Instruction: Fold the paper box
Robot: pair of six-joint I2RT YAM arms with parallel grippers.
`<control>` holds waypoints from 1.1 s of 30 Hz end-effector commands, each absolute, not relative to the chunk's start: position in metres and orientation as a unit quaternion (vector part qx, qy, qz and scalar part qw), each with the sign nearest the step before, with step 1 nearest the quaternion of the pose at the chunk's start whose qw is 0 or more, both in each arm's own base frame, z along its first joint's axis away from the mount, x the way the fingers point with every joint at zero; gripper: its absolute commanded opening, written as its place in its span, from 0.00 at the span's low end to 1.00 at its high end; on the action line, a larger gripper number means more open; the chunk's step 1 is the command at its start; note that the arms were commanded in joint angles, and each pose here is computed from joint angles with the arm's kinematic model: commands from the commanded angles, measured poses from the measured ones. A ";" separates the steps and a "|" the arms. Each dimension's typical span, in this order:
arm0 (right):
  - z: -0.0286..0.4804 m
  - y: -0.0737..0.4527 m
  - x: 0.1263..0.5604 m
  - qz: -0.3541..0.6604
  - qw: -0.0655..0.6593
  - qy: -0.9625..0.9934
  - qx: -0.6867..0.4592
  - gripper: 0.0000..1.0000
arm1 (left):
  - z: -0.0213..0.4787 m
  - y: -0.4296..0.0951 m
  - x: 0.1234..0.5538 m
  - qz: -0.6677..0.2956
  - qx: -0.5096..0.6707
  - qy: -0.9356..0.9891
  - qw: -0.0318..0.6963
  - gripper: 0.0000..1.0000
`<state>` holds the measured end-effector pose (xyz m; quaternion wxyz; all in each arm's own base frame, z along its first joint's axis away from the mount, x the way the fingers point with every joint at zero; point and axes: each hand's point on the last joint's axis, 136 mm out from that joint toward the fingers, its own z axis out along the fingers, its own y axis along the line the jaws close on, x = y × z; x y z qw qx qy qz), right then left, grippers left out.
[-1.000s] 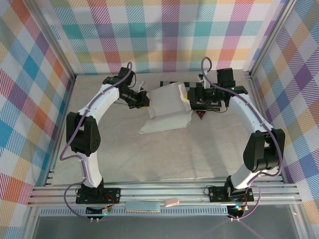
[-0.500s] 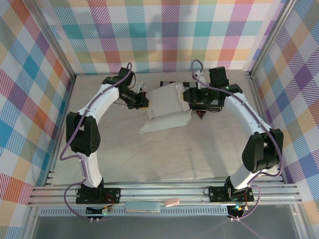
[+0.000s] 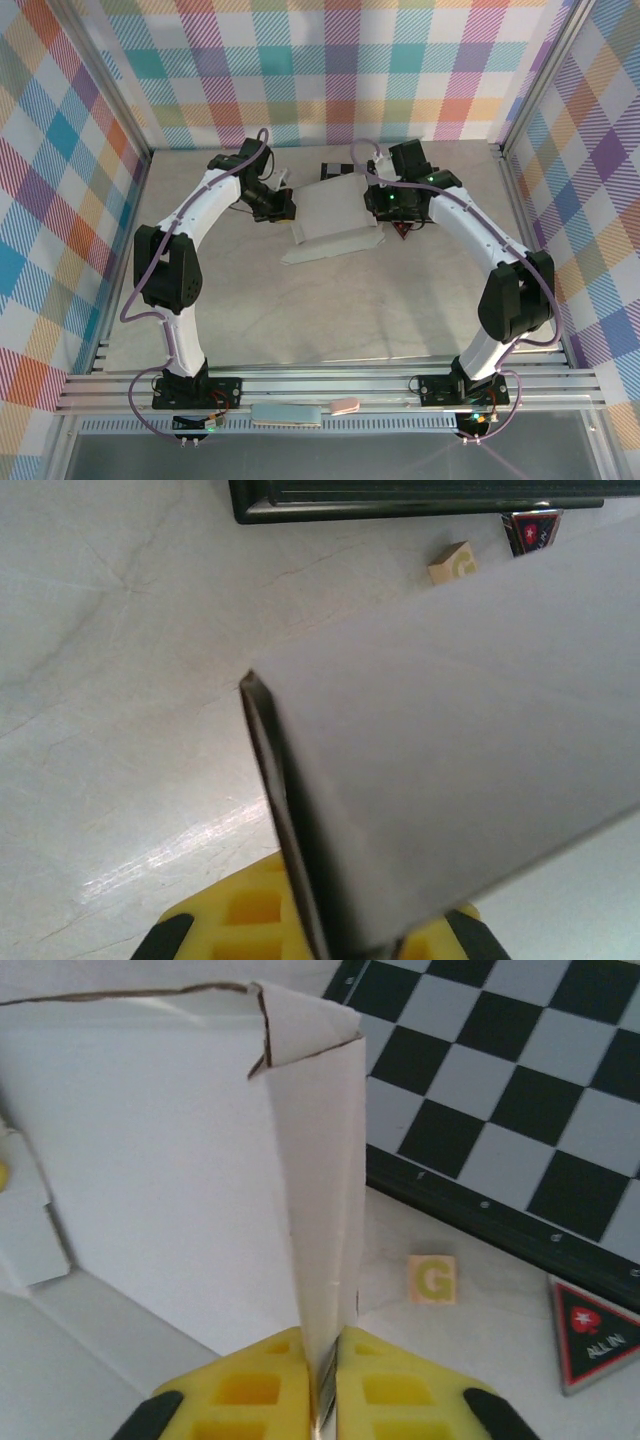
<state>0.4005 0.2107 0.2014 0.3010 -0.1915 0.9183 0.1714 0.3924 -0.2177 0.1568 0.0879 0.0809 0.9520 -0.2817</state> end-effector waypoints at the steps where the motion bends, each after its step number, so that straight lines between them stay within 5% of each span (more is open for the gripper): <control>1: 0.202 0.222 0.400 0.163 0.308 0.914 -0.210 0.07 | 0.190 -0.241 0.381 -0.317 0.126 0.933 0.111 0.00; 7: 0.202 0.221 0.403 0.135 0.319 0.913 -0.216 0.04 | 0.191 -0.243 0.379 -0.306 0.131 0.936 0.116 0.00; 15: 0.197 0.221 0.412 0.115 0.319 0.916 -0.214 0.16 | 0.190 -0.250 0.375 -0.295 0.142 0.938 0.114 0.00; 26: 0.193 0.208 0.421 0.066 0.323 0.924 -0.192 0.01 | 0.189 -0.252 0.375 -0.287 0.147 0.940 0.114 0.00; 33: 0.194 0.176 0.426 -0.080 0.324 0.933 -0.137 0.00 | 0.187 -0.250 0.377 -0.269 0.139 0.945 0.120 0.00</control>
